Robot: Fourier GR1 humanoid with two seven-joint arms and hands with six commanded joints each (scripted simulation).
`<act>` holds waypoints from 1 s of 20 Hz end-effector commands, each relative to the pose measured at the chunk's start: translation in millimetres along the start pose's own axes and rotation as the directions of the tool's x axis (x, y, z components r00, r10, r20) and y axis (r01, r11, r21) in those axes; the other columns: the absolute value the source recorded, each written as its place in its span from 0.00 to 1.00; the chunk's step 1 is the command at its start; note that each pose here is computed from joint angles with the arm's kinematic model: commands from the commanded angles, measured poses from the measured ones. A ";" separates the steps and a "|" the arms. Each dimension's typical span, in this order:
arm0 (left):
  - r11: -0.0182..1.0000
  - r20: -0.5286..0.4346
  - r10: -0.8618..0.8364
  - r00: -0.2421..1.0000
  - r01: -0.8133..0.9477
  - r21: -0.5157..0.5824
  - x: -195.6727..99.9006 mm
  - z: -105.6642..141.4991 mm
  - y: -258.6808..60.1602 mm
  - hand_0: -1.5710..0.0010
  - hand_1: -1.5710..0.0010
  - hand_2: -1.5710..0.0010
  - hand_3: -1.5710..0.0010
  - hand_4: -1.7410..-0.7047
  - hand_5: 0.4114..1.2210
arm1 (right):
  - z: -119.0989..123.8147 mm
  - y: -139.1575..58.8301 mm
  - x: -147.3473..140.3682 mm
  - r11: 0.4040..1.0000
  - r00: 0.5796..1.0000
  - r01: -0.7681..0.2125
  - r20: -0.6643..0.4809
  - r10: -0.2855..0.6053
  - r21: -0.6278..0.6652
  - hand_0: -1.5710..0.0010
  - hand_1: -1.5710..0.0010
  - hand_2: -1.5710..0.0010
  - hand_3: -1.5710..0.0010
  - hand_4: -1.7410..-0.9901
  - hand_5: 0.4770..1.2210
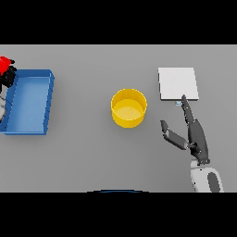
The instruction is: Pick up the red beaker and tilt it to pour out 1 green nut into yellow bowl. Pick up the yellow bowl and place it on the metallic measuring scale.
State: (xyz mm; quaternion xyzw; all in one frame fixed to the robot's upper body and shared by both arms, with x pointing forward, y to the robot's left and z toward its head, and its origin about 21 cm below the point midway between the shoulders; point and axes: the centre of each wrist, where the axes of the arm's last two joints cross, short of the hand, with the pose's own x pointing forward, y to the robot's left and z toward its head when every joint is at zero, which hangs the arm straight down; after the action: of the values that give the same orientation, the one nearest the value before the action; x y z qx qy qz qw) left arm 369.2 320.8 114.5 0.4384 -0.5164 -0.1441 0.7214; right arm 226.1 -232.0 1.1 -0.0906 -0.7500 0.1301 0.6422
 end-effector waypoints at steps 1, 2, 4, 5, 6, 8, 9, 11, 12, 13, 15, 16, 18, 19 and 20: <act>1.000 -0.011 0.004 1.000 -0.004 -0.004 -2.6 3.4 -1.8 0.00 0.00 0.00 0.04 0.00 1.00 | 2.3 2.4 0.3 1.000 1.000 0.007 0.005 -0.007 0.005 1.00 1.00 1.00 1.00 0.70 0.25; 1.000 -0.018 0.006 1.000 -0.006 -0.004 -5.0 4.0 -2.8 0.00 0.00 0.00 0.03 0.00 0.97 | 0.0 1.2 2.9 1.000 1.000 0.002 0.010 -0.002 0.008 1.00 1.00 1.00 1.00 0.70 0.26; 1.000 -0.042 -0.004 0.999 0.003 -0.021 -16.0 8.6 -14.4 0.00 0.00 0.00 0.02 0.00 0.87 | -1.7 2.4 0.9 1.000 1.000 -0.011 -0.015 0.011 0.004 1.00 1.00 1.00 1.00 0.71 0.25; 1.000 -0.043 -0.016 0.999 0.015 -0.019 -17.2 7.6 -13.7 0.00 0.00 0.00 0.02 0.00 0.78 | -1.0 0.0 0.4 1.000 1.000 -0.010 -0.008 0.010 -0.002 1.00 1.00 1.00 1.00 0.72 0.25; 0.999 -0.049 -0.041 0.998 0.040 -0.026 -20.3 6.4 -14.5 0.00 0.00 0.00 0.01 0.00 0.69 | -0.3 0.9 0.4 1.000 1.000 -0.002 -0.003 0.002 0.002 1.00 1.00 1.00 1.00 0.71 0.25; 0.995 -0.043 -0.078 0.996 0.075 -0.060 -20.3 6.2 -12.6 0.00 0.00 0.00 0.04 0.20 0.56 | 2.3 0.0 -0.7 1.000 1.000 -0.007 0.005 0.007 0.004 1.00 1.00 1.00 1.00 0.72 0.25; 0.991 -0.034 -0.089 0.995 0.085 -0.104 -19.1 8.8 -9.1 0.00 0.08 0.09 0.13 0.35 0.52 | 0.1 -1.4 -0.5 1.000 1.000 -0.004 -0.002 0.004 0.000 1.00 1.00 1.00 1.00 0.73 0.25; 0.975 -0.035 -0.106 0.994 0.097 -0.201 -21.4 14.8 -7.9 0.26 0.40 0.39 0.43 0.60 0.45 | 1.9 0.2 -0.6 1.000 1.000 -0.001 0.010 0.001 0.005 1.00 1.00 1.00 1.00 0.74 0.25; 0.963 -0.031 -0.125 0.992 0.113 -0.245 -22.2 16.2 -3.0 0.41 0.52 0.51 0.54 0.68 0.43 | 5.4 2.2 -1.8 1.000 1.000 -0.003 0.017 0.003 0.005 1.00 1.00 1.00 1.00 0.74 0.25; 0.957 -0.032 -0.133 0.991 0.120 -0.263 -21.0 14.9 0.7 0.52 0.62 0.61 0.63 0.75 0.41 | 4.3 -0.7 0.5 1.000 1.000 -0.011 0.016 0.011 -0.003 1.00 1.00 1.00 1.00 0.75 0.25; 0.945 -0.011 -0.142 0.990 0.132 -0.299 -18.1 18.4 2.9 0.70 0.75 0.75 0.76 0.83 0.37 | 2.0 1.2 -0.5 1.000 1.000 -0.017 -0.009 0.017 0.001 1.00 1.00 1.00 1.00 0.74 0.26; 0.943 -0.012 -0.138 0.990 0.128 -0.306 -18.4 18.7 6.3 0.76 0.80 0.80 0.81 0.86 0.35 | 6.4 2.5 -0.7 1.000 1.000 -0.003 0.006 0.003 0.006 1.00 1.00 1.00 1.00 0.74 0.26; 0.940 -0.018 -0.126 0.992 0.113 -0.321 -16.1 18.2 5.1 0.84 0.87 0.87 0.88 0.89 0.34 | 5.6 1.4 0.0 1.000 1.000 -0.012 -0.003 0.012 -0.001 1.00 1.00 1.00 1.00 0.74 0.25; 0.938 -0.016 -0.125 0.992 0.113 -0.328 -16.9 20.5 -0.7 0.88 0.90 0.90 0.90 0.91 0.33 | 4.9 3.7 -0.8 1.000 1.000 -0.003 -0.021 0.003 0.006 1.00 1.00 1.00 1.00 0.74 0.26; 0.945 -0.017 -0.109 0.994 0.098 -0.311 -17.9 19.4 -0.5 0.90 0.92 0.92 0.92 0.91 0.33 | 5.4 4.9 -0.4 1.000 1.000 -0.002 -0.023 0.002 0.002 1.00 1.00 1.00 1.00 0.74 0.25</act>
State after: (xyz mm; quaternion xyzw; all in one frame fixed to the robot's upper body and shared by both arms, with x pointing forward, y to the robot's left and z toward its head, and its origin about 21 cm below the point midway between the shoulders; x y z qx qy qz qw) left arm 344.8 323.1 104.7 0.3487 -0.4514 -0.2535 0.7813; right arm 220.7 -227.8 -1.6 -0.0920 -0.7425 0.1303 0.6506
